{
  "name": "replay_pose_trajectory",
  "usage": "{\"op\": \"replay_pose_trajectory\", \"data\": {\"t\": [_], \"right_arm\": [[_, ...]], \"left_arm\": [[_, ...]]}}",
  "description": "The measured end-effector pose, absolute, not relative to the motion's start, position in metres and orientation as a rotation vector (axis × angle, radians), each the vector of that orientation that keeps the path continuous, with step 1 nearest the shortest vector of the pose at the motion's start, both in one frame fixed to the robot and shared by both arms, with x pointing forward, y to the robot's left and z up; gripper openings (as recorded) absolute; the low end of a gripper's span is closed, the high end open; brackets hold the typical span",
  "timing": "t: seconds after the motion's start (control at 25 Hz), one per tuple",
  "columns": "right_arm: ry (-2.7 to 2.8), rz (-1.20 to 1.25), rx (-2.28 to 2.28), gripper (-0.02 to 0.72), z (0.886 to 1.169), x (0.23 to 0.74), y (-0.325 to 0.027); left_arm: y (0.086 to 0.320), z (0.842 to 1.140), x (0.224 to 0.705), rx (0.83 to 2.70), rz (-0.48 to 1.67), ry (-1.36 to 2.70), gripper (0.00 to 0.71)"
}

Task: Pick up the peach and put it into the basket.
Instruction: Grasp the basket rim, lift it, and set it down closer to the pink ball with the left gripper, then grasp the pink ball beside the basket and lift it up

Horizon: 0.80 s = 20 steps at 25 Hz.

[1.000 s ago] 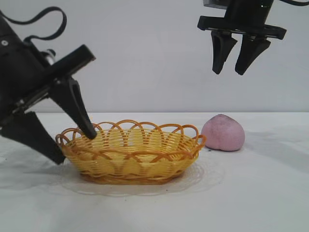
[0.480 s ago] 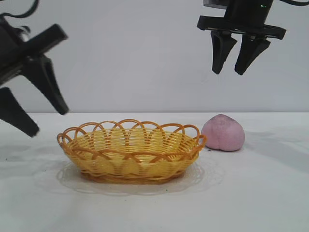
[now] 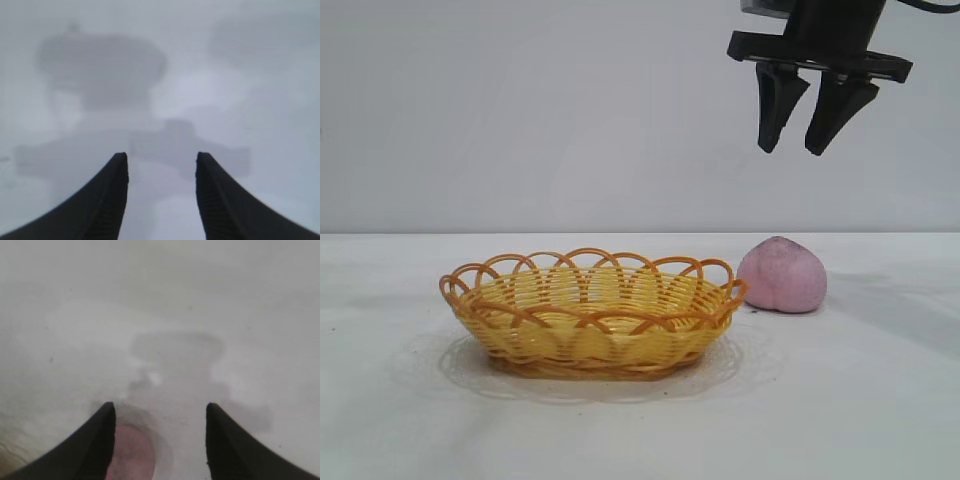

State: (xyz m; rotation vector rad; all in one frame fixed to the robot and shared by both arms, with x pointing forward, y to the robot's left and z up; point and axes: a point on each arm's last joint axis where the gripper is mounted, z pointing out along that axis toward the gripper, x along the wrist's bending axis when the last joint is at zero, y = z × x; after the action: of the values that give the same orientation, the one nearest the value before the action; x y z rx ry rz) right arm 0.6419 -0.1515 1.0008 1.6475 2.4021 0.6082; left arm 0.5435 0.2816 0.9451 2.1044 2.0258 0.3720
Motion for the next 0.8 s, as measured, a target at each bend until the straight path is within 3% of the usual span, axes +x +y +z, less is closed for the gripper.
{"op": "replay_pose_trajectory", "data": {"t": [0.16, 0.28, 0.4, 0.52, 0.8], "right_arm": [[2.402, 0.61, 1.649, 0.383, 1.001, 0.642, -0.151], [2.402, 0.61, 1.649, 0.383, 1.001, 0.642, -0.151], [2.402, 0.61, 1.649, 0.383, 1.001, 0.642, -0.151], [2.402, 0.61, 1.649, 0.383, 1.001, 0.642, -0.151], [2.402, 0.62, 1.66, 0.383, 1.001, 0.642, -0.151]], "left_arm": [[0.284, 0.965, 0.54, 2.049, 0.449, 2.018, 0.319], [0.284, 1.004, 0.524, 1.96, 0.552, 1.94, 0.319], [0.279, 1.05, 0.482, 1.859, 0.673, 1.794, 0.319], [0.277, 1.073, 0.43, 1.805, 0.714, 1.695, 0.319], [0.292, 1.067, 0.32, 1.739, 0.701, 1.668, 0.319]]}}
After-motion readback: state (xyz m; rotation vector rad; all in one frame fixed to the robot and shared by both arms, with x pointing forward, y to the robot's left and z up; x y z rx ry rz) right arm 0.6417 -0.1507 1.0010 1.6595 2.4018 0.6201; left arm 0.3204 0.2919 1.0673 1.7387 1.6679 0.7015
